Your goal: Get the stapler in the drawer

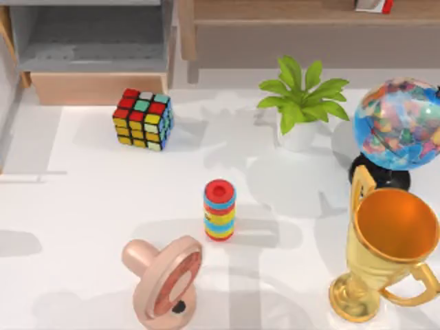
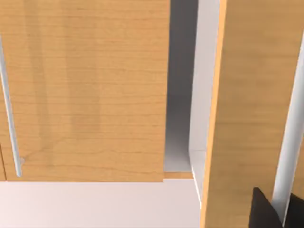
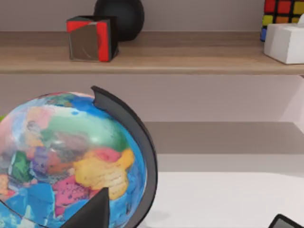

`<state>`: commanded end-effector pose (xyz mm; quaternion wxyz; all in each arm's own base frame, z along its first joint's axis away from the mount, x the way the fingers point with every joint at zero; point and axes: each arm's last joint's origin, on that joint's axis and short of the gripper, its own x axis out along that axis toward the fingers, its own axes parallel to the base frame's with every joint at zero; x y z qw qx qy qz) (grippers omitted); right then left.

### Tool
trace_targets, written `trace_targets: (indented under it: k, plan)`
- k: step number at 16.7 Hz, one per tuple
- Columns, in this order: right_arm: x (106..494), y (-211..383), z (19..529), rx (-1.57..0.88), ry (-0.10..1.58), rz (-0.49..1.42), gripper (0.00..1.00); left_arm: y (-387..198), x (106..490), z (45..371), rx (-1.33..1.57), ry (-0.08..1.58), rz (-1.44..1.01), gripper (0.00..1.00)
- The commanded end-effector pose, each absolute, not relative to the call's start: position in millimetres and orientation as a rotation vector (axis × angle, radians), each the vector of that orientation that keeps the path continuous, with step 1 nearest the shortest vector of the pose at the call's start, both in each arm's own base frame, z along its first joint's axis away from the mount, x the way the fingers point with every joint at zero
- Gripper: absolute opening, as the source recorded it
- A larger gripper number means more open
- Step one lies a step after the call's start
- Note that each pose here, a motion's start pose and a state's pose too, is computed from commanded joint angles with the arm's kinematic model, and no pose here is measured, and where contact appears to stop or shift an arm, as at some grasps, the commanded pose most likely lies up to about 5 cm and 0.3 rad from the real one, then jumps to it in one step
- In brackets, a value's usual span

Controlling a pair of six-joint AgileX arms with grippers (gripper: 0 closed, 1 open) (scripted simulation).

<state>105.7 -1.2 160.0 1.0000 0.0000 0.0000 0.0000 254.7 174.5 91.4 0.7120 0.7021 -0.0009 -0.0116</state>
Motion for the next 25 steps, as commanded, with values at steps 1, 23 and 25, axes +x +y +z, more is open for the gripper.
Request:
trace_targets:
  k: [1, 23, 25]
  plan:
    - [106, -1, 160, 0.000, 0.000, 0.000, 1.00, 175, 259, 92, 1.562, -0.003, -0.023, 0.00]
    - [106, -1, 160, 0.000, 0.000, 0.000, 1.00, 174, 378, 90, 1.550, 0.008, -0.027, 0.00]
    - [106, -1, 160, 0.000, 0.000, 0.000, 1.00, 175, 376, 89, 1.546, 0.014, -0.027, 0.00]
